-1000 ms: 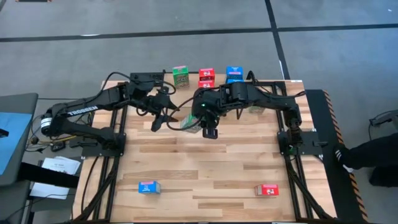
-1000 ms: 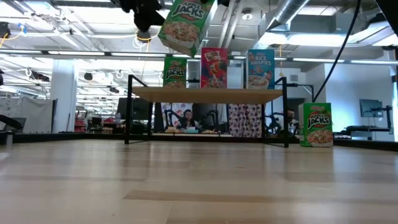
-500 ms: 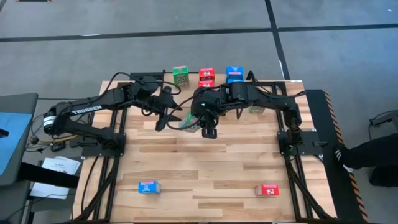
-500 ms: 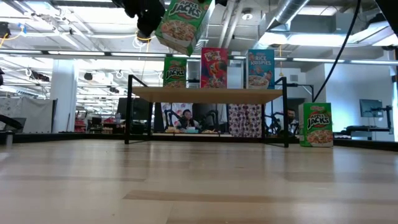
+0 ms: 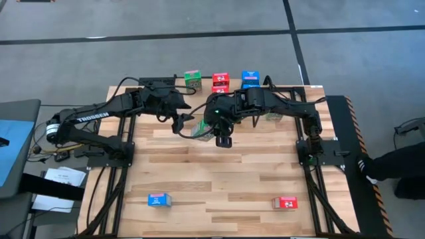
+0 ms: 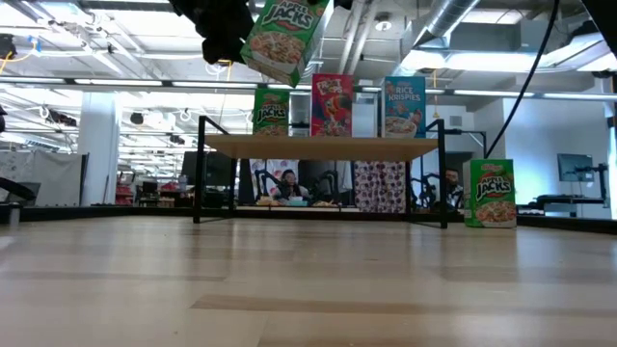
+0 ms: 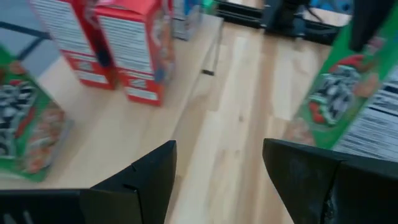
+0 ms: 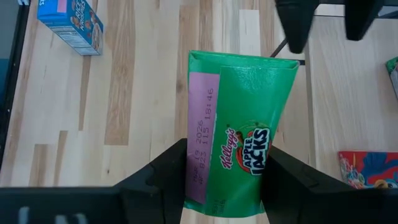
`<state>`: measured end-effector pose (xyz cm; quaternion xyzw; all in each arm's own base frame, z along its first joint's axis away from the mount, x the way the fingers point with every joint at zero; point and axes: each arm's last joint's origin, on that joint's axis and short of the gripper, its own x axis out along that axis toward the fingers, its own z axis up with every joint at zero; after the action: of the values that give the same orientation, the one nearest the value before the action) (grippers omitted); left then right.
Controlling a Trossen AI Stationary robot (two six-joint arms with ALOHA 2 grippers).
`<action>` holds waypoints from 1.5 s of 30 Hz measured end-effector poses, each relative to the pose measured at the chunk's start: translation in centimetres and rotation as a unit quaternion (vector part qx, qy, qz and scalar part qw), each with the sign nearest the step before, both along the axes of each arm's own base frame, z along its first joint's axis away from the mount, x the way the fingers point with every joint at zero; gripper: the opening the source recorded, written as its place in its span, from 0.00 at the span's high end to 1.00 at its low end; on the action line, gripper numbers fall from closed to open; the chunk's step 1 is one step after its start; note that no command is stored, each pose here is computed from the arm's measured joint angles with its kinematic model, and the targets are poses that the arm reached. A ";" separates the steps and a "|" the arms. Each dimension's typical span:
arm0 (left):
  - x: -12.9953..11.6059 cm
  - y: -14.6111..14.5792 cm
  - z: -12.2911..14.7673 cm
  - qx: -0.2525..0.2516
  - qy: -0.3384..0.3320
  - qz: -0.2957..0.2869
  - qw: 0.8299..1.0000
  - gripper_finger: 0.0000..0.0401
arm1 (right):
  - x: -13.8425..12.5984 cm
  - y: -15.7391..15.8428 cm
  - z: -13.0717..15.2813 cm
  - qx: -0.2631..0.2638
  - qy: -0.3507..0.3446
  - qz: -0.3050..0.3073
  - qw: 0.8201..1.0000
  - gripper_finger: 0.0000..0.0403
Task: Stack cereal on shelf
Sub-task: Put the bottom green cereal box on the shelf aligned with the other green cereal box
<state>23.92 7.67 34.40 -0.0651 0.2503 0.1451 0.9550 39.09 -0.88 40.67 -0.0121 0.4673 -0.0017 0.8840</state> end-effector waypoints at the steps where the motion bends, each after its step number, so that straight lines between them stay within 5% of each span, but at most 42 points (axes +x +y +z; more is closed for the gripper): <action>1: 0.0 0.0 0.0 0.005 0.002 0.006 1.000 0.43 | 0.0 0.0 0.0 0.000 0.000 0.000 1.000 0.52; 18: -0.1 0.2 0.0 0.018 0.005 0.039 0.999 0.43 | 0.0 0.0 0.0 -0.001 0.000 0.001 1.000 0.52; 34: -0.1 0.2 0.0 0.059 0.018 0.011 0.998 0.43 | 0.0 0.0 0.0 -0.004 0.000 0.006 1.000 0.52; 45: -0.1 0.2 0.0 0.062 0.019 0.010 0.998 0.31 | 0.0 0.0 0.0 -0.004 0.000 0.007 1.000 0.52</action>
<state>23.86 7.90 34.45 -0.0057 0.2582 0.1714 0.9508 39.10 -0.88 40.65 -0.0193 0.4674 0.0023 0.8838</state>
